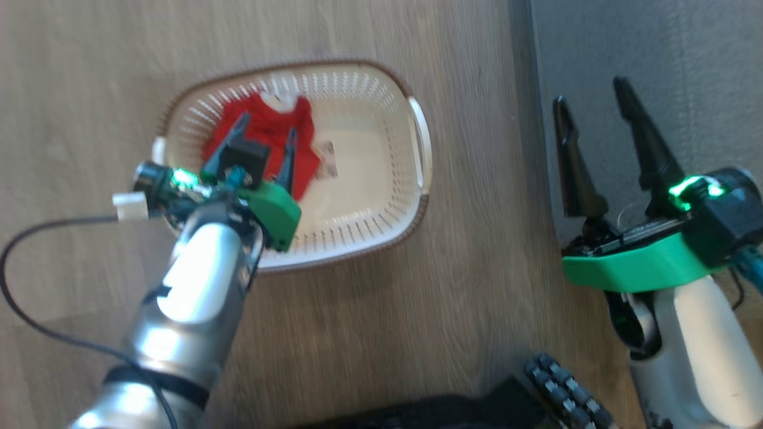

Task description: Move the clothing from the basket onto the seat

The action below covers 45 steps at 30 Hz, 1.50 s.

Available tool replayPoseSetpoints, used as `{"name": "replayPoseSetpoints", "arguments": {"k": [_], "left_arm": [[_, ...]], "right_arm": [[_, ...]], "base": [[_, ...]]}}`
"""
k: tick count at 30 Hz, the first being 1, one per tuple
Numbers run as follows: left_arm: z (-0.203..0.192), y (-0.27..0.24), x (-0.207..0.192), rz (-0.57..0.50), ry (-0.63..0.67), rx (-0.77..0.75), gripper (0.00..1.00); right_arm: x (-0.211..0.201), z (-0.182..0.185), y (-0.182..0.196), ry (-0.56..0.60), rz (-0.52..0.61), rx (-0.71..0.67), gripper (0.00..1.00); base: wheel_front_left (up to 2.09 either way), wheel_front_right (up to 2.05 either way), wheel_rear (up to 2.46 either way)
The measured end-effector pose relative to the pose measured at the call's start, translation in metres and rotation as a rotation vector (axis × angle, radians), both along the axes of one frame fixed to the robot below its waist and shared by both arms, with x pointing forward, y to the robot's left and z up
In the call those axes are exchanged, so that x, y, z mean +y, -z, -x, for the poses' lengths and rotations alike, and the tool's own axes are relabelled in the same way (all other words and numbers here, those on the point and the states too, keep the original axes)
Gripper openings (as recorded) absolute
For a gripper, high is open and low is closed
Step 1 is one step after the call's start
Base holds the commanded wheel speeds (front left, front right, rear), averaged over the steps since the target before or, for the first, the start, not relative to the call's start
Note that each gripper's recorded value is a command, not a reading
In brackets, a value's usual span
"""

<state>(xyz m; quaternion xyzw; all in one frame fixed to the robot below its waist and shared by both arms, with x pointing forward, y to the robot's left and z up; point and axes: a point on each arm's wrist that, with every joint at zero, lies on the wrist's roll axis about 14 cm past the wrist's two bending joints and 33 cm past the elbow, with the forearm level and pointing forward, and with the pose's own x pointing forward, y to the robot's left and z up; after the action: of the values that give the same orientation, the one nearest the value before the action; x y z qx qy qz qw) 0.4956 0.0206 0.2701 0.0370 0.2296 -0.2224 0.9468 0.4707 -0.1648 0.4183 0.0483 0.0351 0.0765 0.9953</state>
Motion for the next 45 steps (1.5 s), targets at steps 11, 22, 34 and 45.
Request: {"name": "replayPoseSetpoints", "arguments": {"k": [11, 22, 34, 45], "left_arm": [[-0.005, 0.131, 0.005, -0.114, 0.0, 0.292, 1.0], [0.006, 0.194, -0.001, -0.277, 0.079, 0.476, 1.0], [0.001, 0.211, 0.008, -0.485, 0.173, 0.505, 1.0], [0.021, 0.226, 0.019, -0.571, 0.181, 0.658, 1.0]], "right_arm": [[-0.02, 0.001, 0.059, 0.07, 0.007, 0.129, 1.0], [-0.047, 0.006, 0.08, 0.164, 0.006, 0.183, 1.0], [-0.056, 0.027, 0.086, 0.224, -0.027, 0.235, 1.0], [-0.057, 0.032, 0.086, 0.241, -0.034, 0.239, 1.0]], "base": [[0.0, 0.0, 0.0], [0.0, 0.0, 0.0], [0.0, 0.0, 0.0], [0.0, 0.0, 0.0]]}}
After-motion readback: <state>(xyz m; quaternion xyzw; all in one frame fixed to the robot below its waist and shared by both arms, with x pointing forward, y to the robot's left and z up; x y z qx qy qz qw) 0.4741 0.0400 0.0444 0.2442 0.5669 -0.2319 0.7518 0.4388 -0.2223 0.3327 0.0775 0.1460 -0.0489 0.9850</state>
